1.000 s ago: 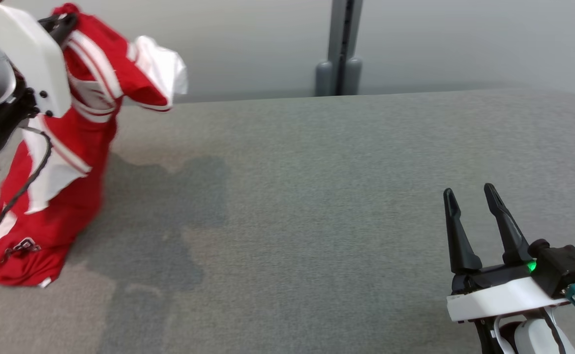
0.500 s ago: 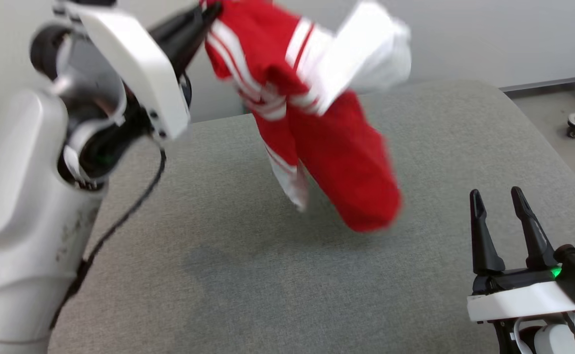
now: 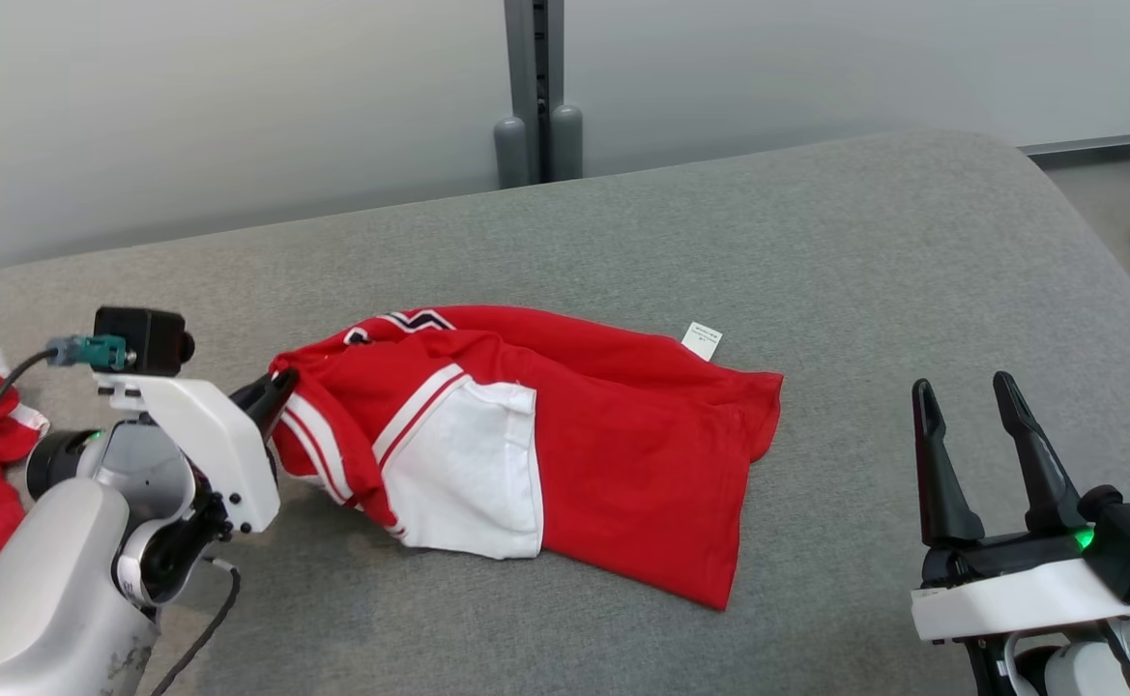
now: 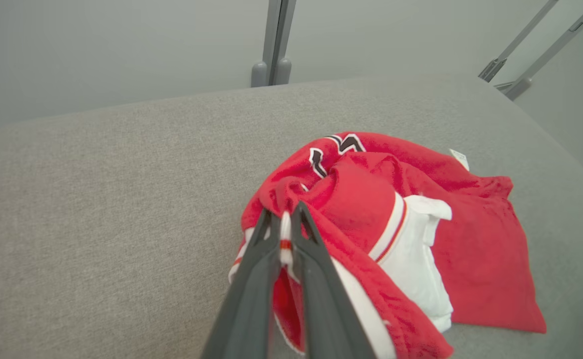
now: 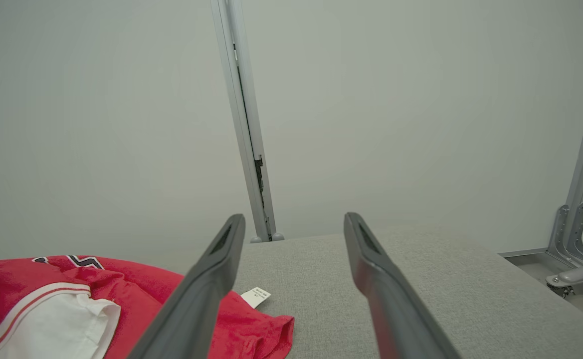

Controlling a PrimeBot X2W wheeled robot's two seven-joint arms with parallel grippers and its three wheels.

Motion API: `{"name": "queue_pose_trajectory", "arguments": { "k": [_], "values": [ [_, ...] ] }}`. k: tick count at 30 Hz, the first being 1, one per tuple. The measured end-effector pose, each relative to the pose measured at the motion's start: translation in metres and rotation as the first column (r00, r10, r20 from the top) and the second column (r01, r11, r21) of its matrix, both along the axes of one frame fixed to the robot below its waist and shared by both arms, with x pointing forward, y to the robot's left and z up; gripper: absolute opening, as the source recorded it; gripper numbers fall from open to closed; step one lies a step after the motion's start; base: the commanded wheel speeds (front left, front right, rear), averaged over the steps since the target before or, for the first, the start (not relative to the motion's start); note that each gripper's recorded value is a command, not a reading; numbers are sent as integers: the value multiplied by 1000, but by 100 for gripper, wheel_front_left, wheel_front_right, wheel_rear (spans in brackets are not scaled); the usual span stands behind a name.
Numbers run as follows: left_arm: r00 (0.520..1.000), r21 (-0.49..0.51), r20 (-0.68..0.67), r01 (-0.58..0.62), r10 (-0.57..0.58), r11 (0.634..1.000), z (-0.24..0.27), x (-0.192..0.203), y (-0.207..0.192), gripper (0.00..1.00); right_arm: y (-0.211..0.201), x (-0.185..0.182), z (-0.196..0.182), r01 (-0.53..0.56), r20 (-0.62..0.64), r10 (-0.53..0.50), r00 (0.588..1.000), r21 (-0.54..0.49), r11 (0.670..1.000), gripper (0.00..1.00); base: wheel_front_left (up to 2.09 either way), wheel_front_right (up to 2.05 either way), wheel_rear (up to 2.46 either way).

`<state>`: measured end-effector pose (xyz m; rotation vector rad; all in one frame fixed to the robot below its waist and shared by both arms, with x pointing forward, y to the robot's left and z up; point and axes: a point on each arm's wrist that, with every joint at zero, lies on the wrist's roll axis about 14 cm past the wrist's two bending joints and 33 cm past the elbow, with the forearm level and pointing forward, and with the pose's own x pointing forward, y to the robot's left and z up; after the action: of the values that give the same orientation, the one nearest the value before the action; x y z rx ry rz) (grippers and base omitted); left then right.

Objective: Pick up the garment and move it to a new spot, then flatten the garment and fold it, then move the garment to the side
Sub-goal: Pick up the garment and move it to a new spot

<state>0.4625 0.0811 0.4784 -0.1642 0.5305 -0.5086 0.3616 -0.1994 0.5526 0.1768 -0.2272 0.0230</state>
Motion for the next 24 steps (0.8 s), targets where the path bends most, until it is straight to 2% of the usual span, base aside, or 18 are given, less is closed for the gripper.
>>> {"name": "queue_pose_trajectory", "arguments": {
  "k": [1,2,6,13,21,24],
  "values": [
    [1000,7,-12,-14,14,1000,-7,-2,5,22,2,2,0,-8,0,8,1000,-3,1000,100,0,0,0],
    [999,9,-18,-30,31,999,-12,-3,10,100,4,3,0,-15,0,15,1000,-6,1000,100,0,0,0],
    [997,1,6,-79,79,997,-19,-4,22,100,12,7,1,-45,3,45,999,-9,999,100,0,0,0],
    [983,-37,158,-88,93,995,5,-8,22,100,23,9,0,-79,2,79,997,-9,997,100,0,0,0],
    [899,-110,385,-181,210,977,62,-11,43,100,26,8,8,-95,16,95,995,-20,995,100,0,0,0],
    [866,-124,431,-221,253,967,72,-19,51,100,26,7,11,-97,26,97,995,-21,995,100,0,0,0]
  ]
}}
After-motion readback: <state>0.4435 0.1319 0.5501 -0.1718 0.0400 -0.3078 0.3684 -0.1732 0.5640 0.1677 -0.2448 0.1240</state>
